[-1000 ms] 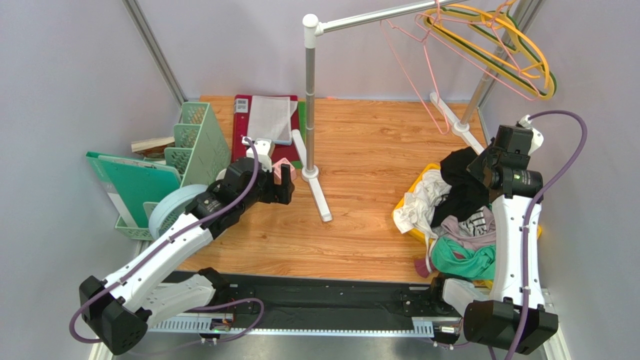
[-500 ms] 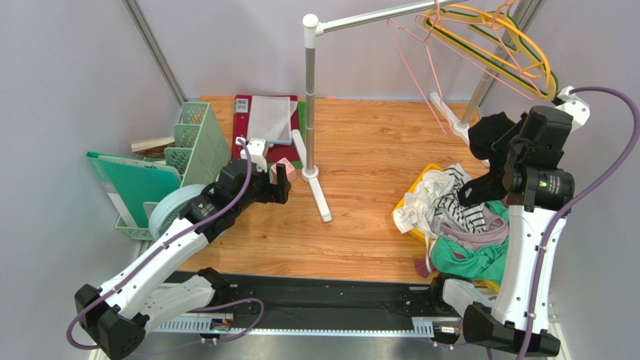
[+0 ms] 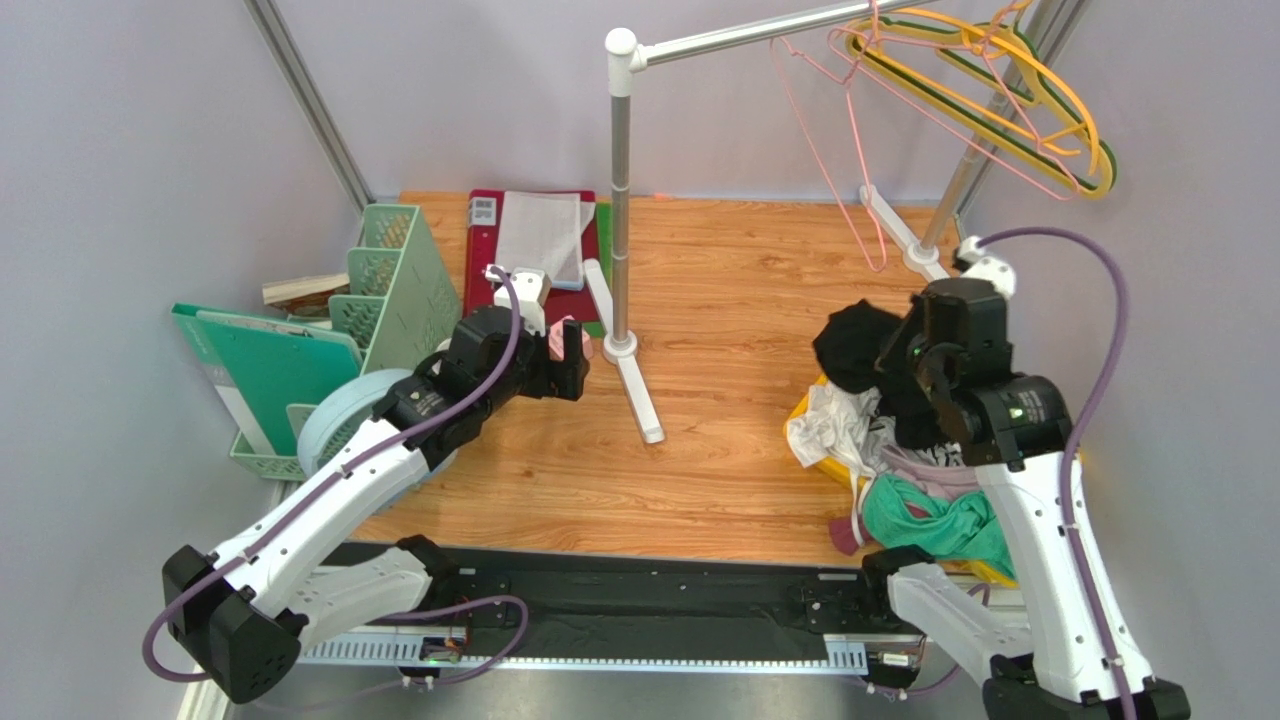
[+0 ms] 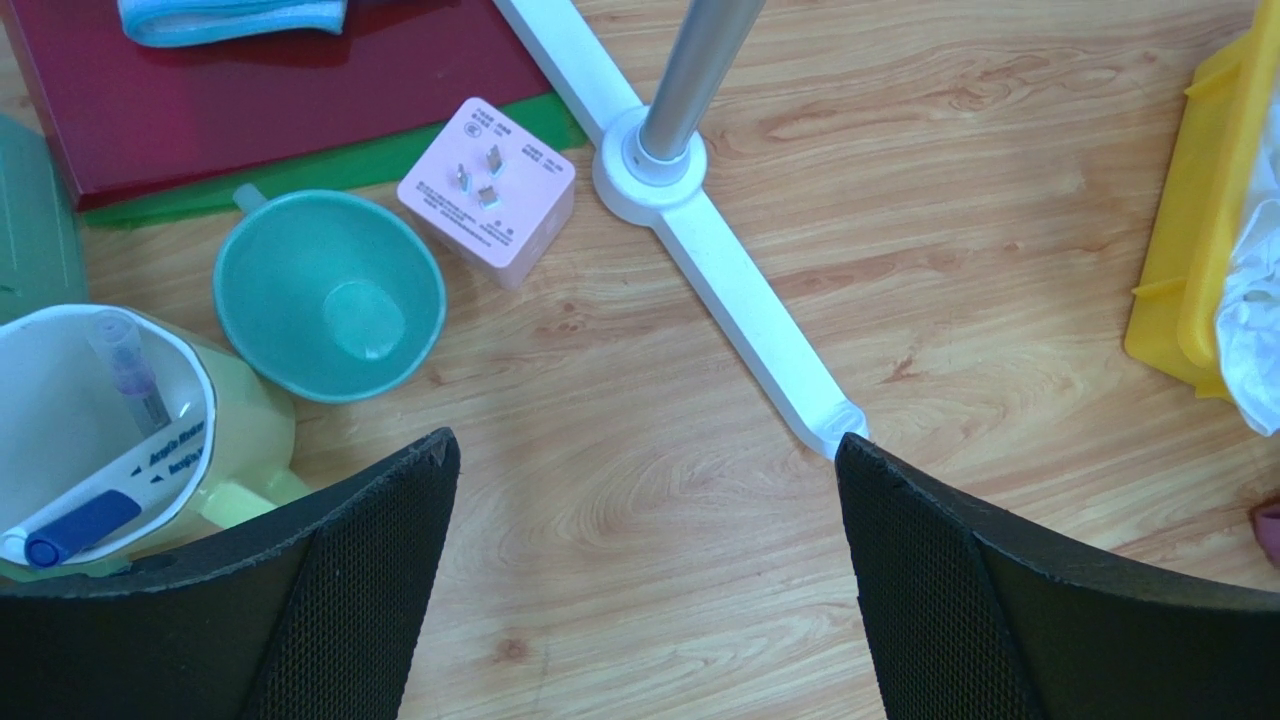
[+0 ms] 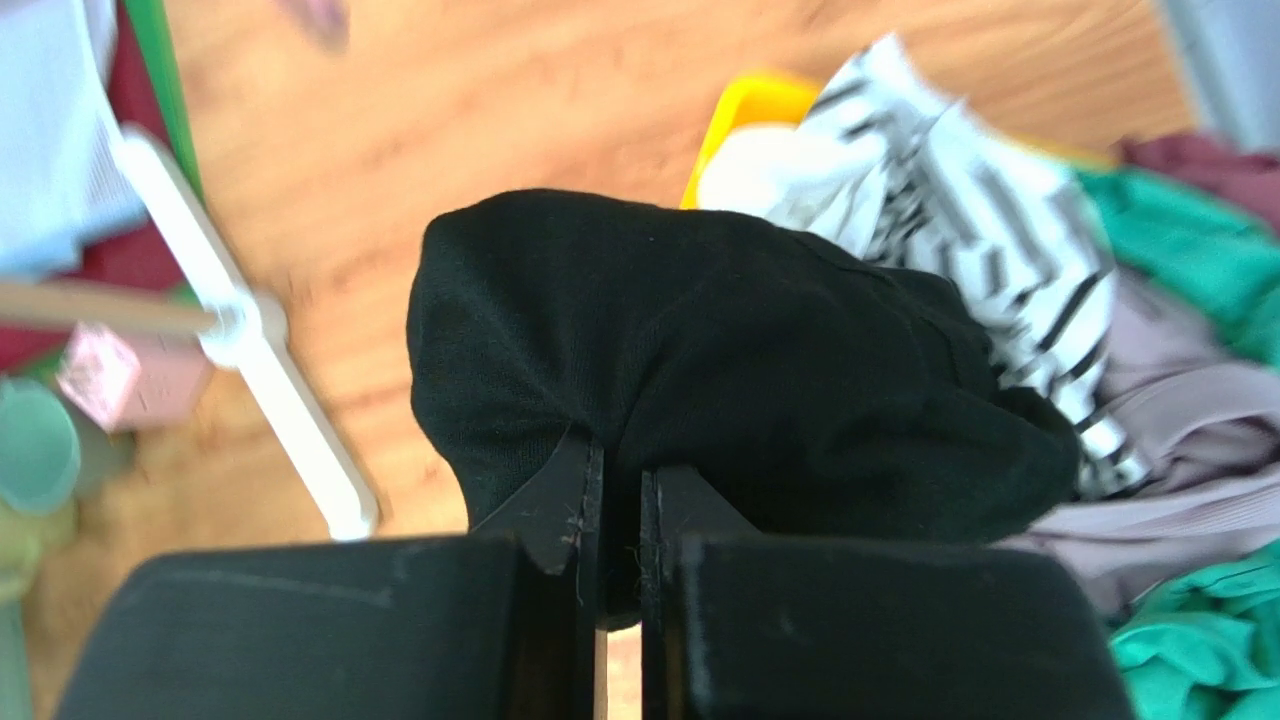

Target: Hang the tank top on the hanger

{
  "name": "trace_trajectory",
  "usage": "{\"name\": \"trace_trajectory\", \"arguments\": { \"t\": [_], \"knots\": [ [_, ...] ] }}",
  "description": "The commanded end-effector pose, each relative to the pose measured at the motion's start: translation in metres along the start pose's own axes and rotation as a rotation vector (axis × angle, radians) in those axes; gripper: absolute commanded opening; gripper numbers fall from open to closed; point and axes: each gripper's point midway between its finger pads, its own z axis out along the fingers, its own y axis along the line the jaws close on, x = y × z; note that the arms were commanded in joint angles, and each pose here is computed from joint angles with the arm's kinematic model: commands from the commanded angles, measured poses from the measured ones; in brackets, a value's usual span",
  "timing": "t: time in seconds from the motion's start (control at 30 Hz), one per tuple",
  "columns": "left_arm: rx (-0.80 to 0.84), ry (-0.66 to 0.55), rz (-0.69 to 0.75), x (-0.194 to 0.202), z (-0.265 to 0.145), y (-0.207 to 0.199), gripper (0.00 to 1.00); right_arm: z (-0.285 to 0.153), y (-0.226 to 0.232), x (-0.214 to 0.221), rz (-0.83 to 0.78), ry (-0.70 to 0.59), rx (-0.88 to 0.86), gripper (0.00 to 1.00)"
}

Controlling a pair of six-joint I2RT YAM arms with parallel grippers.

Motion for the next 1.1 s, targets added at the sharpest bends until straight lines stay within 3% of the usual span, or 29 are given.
{"name": "trace_trajectory", "arguments": {
  "t": [0.0, 0.33, 0.53, 0.9, 1.07],
  "knots": [
    [0.006, -0.082, 0.016, -0.032, -0.011, -0.002, 0.99, -0.009, 0.013, 0.014, 0.042, -0.015, -0.039, 0.0],
    [-0.029, -0.035, 0.016, -0.034, -0.02, 0.002, 0.99, -0.068, 0.071, 0.047, -0.08, 0.004, -0.328, 0.0],
    [-0.059, -0.062, -0.007, -0.04, -0.026, 0.008, 0.99, -0.075, 0.103, 0.066, -0.22, 0.073, -0.437, 0.0],
    [-0.043, -0.058, -0.098, -0.038, -0.018, 0.001, 0.99, -0.109, 0.23, 0.072, -0.44, 0.021, -0.785, 0.0],
    [-0.052, -0.059, -0.121, -0.031, -0.02, 0.005, 0.99, -0.137, 0.282, 0.063, -0.422, -0.012, -0.951, 0.0]
  ]
}}
